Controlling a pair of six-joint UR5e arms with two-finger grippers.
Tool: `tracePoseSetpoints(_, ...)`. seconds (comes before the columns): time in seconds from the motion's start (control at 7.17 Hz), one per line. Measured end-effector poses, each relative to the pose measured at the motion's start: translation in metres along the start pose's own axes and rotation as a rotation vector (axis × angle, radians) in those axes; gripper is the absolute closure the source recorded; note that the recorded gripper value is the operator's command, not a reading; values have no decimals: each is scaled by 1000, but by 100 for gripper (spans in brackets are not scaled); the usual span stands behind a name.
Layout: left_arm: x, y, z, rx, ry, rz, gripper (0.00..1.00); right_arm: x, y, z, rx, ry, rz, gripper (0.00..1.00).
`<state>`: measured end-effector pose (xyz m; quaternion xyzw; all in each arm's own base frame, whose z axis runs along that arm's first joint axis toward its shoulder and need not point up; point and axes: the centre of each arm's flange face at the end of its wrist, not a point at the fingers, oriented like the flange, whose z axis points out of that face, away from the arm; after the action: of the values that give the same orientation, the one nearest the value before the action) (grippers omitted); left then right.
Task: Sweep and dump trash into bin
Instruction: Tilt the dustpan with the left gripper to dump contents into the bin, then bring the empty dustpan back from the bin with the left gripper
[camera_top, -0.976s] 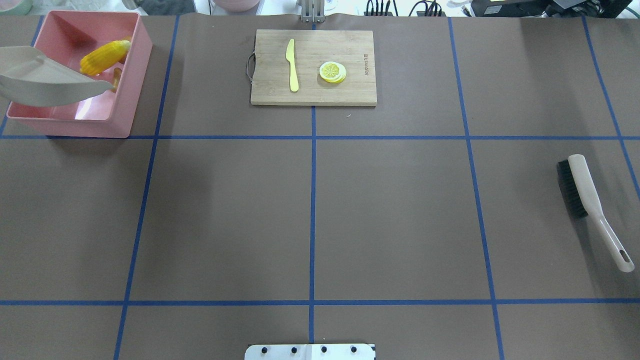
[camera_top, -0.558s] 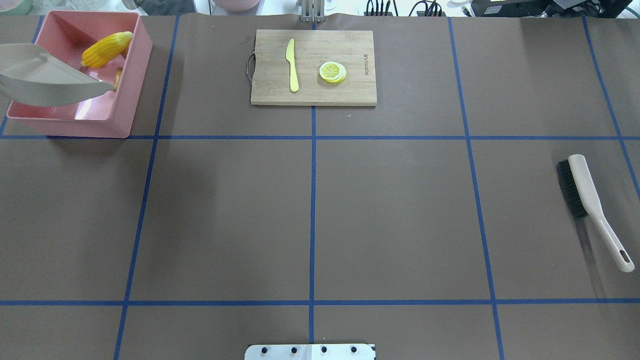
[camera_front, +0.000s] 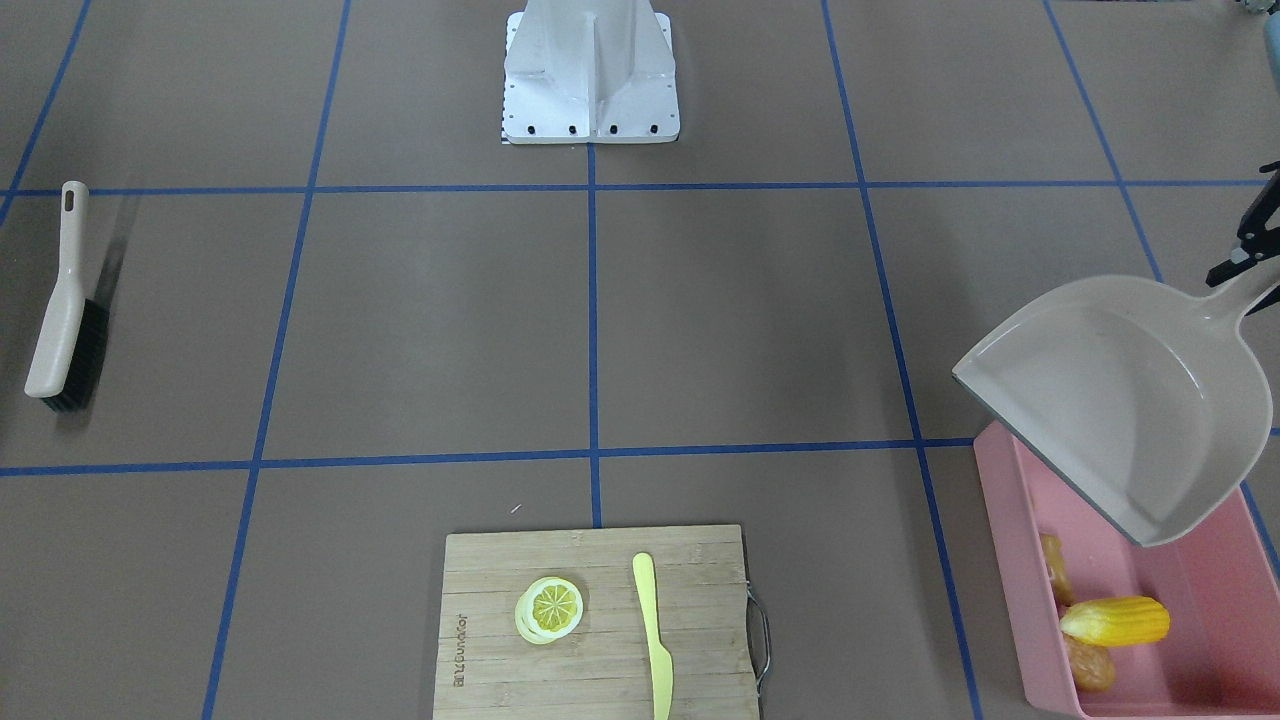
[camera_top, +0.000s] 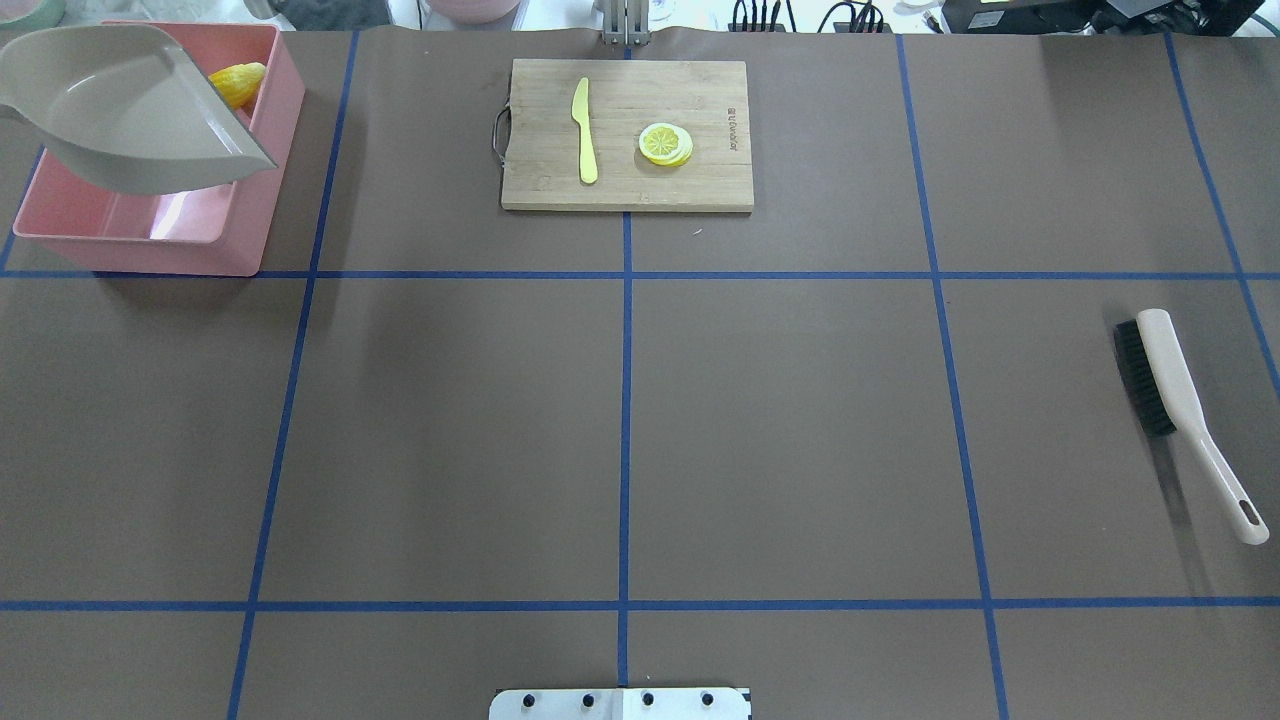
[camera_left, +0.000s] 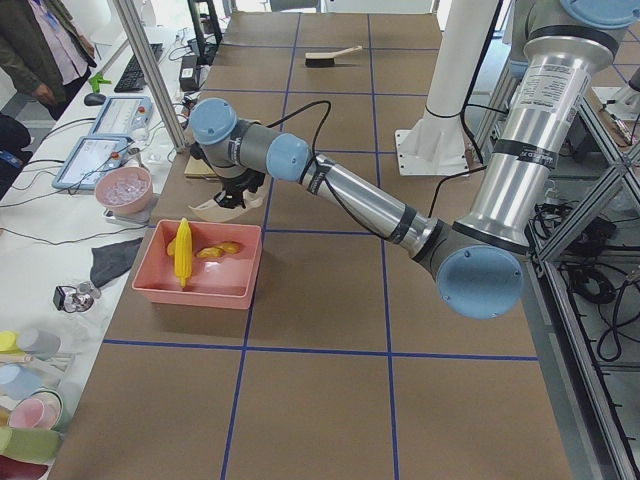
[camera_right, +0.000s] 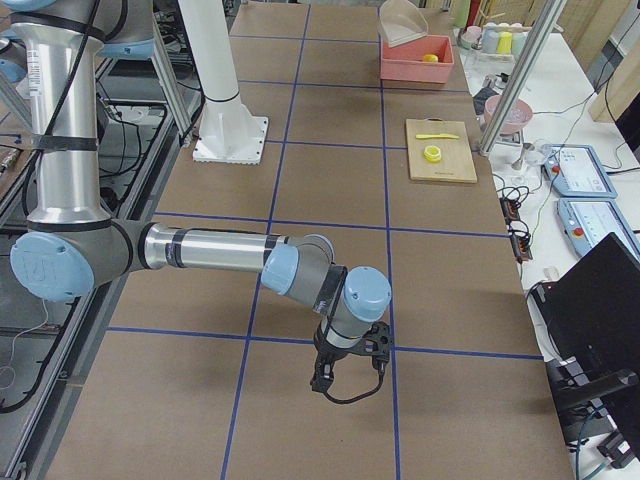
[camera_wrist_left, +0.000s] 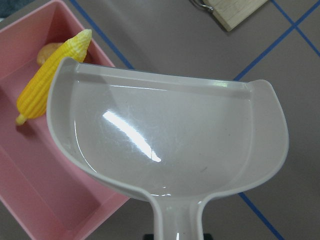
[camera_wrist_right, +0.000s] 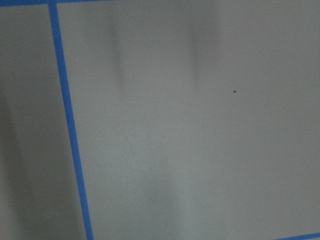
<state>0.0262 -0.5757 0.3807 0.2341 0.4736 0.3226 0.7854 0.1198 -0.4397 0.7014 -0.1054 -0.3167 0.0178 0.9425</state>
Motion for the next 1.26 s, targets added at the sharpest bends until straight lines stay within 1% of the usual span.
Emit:
tracePoseSetpoints(0.14, 10, -3, -5, 41, 3, 29, 100, 4, -5, 0, 52, 11, 41, 0)
tracePoseSetpoints(0.28, 23, -1, -9, 93, 3, 32, 100, 6, -8, -1, 93, 12, 82, 0)
tracePoseSetpoints(0.42, 36, 6, -13, 151, -2, 32, 100, 5, -10, -4, 114, 8, 104, 0)
tracePoseSetpoints(0.56, 50, 11, -19, 210, -7, 49, 100, 5, -10, -6, 125, 0, 116, 0)
tracePoseSetpoints(0.7, 64, 11, -24, 257, -6, 88, 100, 6, -10, -10, 135, -3, 125, 0)
tracePoseSetpoints(0.84, 77, 11, -28, 291, 6, 146, 100, 5, -11, -14, 143, 2, 144, 0)
tracePoseSetpoints(1.12, 97, 9, -27, 334, 40, 284, 100, 5, -11, -15, 145, -10, 192, 0)
tracePoseSetpoints(1.26, 109, 7, -18, 344, 68, 356, 100, 2, -12, -16, 147, -31, 196, 0)
